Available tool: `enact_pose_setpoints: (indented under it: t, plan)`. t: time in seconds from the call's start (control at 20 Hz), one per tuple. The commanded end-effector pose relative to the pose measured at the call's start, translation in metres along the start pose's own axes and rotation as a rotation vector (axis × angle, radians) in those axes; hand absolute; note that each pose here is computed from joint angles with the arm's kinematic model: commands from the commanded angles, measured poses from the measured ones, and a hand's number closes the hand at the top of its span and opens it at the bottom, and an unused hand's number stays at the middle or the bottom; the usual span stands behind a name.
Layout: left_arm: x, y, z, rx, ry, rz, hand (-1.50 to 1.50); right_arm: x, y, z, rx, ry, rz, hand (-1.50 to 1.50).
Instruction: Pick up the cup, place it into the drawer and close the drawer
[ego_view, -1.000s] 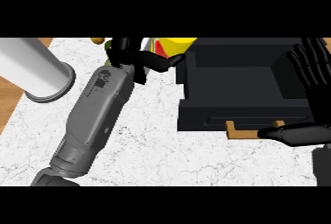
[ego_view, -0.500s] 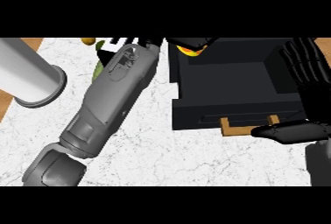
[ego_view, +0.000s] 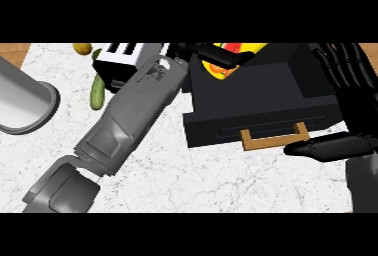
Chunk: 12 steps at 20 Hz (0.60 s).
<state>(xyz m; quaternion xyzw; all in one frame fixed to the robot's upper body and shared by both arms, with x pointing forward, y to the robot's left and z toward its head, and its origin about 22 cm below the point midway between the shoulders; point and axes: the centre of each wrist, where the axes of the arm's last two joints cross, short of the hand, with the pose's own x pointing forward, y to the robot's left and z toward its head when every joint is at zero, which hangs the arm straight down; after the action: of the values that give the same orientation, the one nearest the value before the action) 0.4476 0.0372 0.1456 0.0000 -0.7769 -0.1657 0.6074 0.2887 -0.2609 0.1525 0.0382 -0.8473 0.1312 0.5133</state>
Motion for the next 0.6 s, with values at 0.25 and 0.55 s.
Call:
enact_pose_setpoints:
  t: [0.25, 0.55]
  plan:
    - [-0.035, -0.004, 0.017, -0.083, 0.067, -0.075, -1.50, 0.006, 0.008, -0.016, 0.082, -0.022, -0.008, -1.50]
    - [-0.026, -0.003, 0.015, -0.016, 0.018, 0.144, -1.50, 0.008, 0.036, -0.029, 0.265, -0.052, -0.159, -1.50]
